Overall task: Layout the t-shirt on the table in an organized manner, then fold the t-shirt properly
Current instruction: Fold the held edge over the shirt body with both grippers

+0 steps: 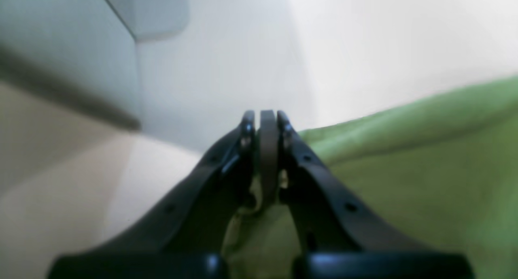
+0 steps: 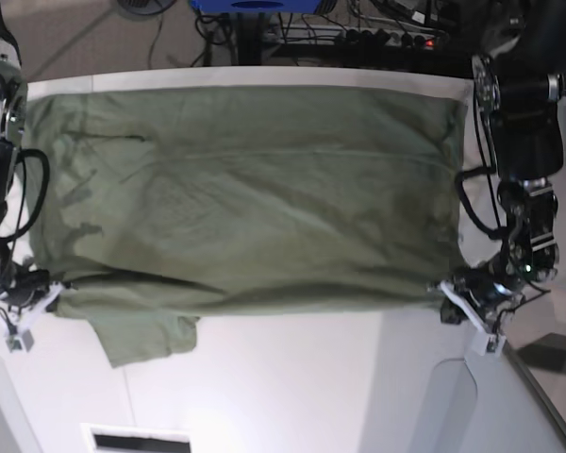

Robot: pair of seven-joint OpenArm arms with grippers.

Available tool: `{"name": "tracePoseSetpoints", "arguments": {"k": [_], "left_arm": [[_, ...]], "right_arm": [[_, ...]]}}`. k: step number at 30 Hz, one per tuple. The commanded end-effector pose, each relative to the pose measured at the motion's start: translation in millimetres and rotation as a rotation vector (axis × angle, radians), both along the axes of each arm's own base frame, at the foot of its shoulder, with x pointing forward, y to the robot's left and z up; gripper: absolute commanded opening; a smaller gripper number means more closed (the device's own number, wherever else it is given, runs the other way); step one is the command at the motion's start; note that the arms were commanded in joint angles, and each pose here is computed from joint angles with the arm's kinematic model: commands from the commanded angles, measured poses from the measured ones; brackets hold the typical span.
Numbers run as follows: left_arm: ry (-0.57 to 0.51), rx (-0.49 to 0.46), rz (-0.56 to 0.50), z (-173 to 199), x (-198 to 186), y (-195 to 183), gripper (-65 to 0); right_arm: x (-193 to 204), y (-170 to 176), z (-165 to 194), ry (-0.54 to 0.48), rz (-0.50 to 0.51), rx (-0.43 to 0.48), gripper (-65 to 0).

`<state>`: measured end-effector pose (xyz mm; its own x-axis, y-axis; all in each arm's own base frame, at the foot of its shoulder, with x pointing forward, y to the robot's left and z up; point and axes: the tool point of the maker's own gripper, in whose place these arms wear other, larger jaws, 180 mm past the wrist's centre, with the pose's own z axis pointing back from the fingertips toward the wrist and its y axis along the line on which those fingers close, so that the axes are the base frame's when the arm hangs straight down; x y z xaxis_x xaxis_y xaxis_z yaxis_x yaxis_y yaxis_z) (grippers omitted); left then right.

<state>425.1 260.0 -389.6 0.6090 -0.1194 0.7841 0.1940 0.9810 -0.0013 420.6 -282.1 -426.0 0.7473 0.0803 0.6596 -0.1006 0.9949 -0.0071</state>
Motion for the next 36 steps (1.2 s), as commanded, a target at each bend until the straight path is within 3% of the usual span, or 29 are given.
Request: {"name": "tracePoseSetpoints", "arguments": {"k": [1,13,19,24,36], "left_arm": [[-0.073,0.006,-0.007,23,11,3,-65.0],[0.088,0.096,-0.070,-10,-52,-5,-65.0],[0.140,0.137,-0.149,-16,-81,-14,-65.0],[0.128,0.128,-0.072,-11,-85,11,-65.0],[0.148,0.146,-0.078,-15,-94,16,-65.0]], "right_arm": [[13,-12,24,-0.053,-0.009,-0.023,-65.0],[-33,-10,7,0.077,0.025,-0.095,-65.0],[-43,-36,9,0.056,-0.080,-0.054,-65.0],[-50,-44,7,0.070,-0.095,-0.059,-65.0],[-71,-57,-4,0.089,-0.161,-0.032,-65.0]]}}
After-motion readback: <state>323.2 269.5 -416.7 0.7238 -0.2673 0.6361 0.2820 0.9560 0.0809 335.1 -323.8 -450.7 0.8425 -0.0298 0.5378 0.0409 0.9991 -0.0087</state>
